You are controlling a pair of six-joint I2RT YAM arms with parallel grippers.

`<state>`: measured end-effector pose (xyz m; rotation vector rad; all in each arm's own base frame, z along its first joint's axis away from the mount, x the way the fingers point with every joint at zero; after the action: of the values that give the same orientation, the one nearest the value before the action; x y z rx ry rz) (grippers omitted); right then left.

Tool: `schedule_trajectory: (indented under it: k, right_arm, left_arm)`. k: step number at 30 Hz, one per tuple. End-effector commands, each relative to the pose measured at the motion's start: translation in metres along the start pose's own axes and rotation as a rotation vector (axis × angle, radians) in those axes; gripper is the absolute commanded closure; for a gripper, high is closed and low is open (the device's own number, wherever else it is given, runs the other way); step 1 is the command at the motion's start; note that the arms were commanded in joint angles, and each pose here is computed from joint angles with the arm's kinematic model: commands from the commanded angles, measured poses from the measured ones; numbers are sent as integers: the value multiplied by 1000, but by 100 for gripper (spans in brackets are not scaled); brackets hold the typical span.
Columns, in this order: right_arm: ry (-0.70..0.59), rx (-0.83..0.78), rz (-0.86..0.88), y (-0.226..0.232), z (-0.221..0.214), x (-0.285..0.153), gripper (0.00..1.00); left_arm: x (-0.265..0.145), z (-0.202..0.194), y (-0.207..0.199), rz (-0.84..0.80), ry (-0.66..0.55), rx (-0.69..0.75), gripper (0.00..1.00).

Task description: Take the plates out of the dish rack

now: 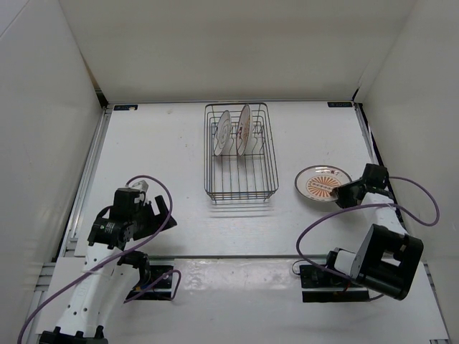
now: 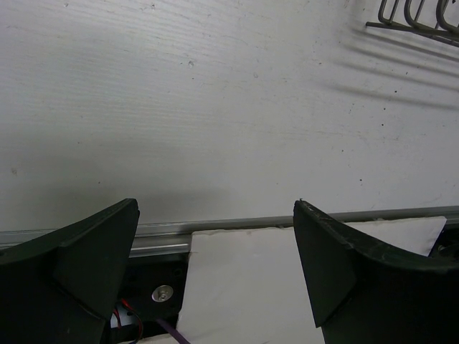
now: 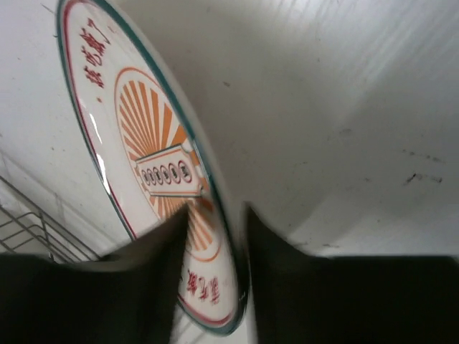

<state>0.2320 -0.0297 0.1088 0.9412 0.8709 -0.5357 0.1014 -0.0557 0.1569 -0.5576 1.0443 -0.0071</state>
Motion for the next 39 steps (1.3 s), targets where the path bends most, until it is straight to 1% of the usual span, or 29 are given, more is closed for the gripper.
schedule_trajectory:
  k: [1,3,4,6,7,9,13,16,17,18,19,20,21,22,23,24,25,26,27,28,29,30,31,32,33,34,35,38,39]
  right_arm:
    - [83,-27,-45,0,-3,-7,50]
    - [103,-32,-61,-3,-5,-9,48]
    - [99,-35,-67,-1,-2,-10,46]
    - [114,-47,-111,-4,-3,-14,46]
    - [113,-52,-108,-3,-1,-15,20]
    - [117,-83,-137,-3,3,-20,20]
    - [124,-126,-139,7,13,-28,19]
    - [121,-141,-146,20,25,-41,22]
    - [70,-142,-74,35,34,-47,22]
    - [53,-181,67,53,35,-58,26]
    - [21,-201,155,63,37,-59,19]
    - [-123,-249,337,92,54,-61,12]
    - [-154,-258,408,107,51,-66,11]
    - [-254,-265,462,129,66,-84,11]
    - [-265,-272,467,138,71,-91,11]
    - [-274,-352,510,174,78,-106,11]
    - [-243,-374,498,177,73,-96,11]
    - [-211,-425,506,199,67,-99,11]
    - [-216,-484,526,213,63,-101,11]
    - [-238,-606,600,254,43,-118,11]
    - [-202,-662,579,268,31,-102,11]
    - [-235,-758,549,279,25,-100,10]
    - [-240,-915,626,316,-5,-154,10]
    - [-243,-969,435,328,-12,-102,10]
    - [-262,-1028,398,337,-19,-102,10]
    - [-281,-1066,401,358,-27,-119,10]
    - [-294,-1088,332,363,-38,-101,10]
    - [-308,-1115,314,369,-56,-84,10]
    - [-275,-1156,296,358,-69,-72,10]
  left_arm:
    - [2,-2,1,2,6,2,1]
    - [3,-3,2,4,14,1,1]
    - [3,-3,1,2,9,0,1]
    - [3,-3,2,4,12,0,1]
    - [3,-3,2,4,8,-3,1]
    - [3,-2,2,7,12,1,1]
    - [3,0,1,2,1,11,1]
    - [3,-1,1,8,13,8,1]
    - [3,-1,2,10,11,6,1]
    - [4,-1,2,9,8,5,1]
    - [5,-2,2,11,18,1,1]
    - [5,-2,2,8,20,0,1]
    - [6,-3,2,9,28,-5,1]
    - [8,-4,2,9,38,-9,1]
    - [9,-3,1,8,44,-15,1]
    - [9,-3,1,7,44,-18,1]
    - [9,-3,0,-1,43,-14,1]
    - [11,-4,0,1,57,-20,1]
    - [11,-4,-1,-3,58,-21,1]
    - [12,-4,-2,-14,57,-22,1]
    - [14,-5,-3,-19,67,-22,1]
    - [15,-5,-3,-24,73,-22,1]
    - [16,-5,-5,-37,75,-17,1]
    - [18,-5,-5,-36,77,-25,1]
    - [18,-4,-6,-39,74,-26,1]
    - [17,-3,-7,-43,67,-22,1]
    - [16,-2,-7,-40,66,-16,1]
    - [12,-4,-5,-31,57,-2,1]
    - [11,-4,-5,-33,46,7,1]
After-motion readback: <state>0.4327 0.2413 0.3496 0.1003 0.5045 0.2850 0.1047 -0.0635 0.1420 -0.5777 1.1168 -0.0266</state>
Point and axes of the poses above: each gripper's point midway between its finger pads, its own x axis out along the fingers, its own y axis along the line the jaws close on, z = x × y, the point moved 7 cm from there along -x, back along the fingers, and after that the axes turned 7 degrees about -x, right-handed, at the moved point
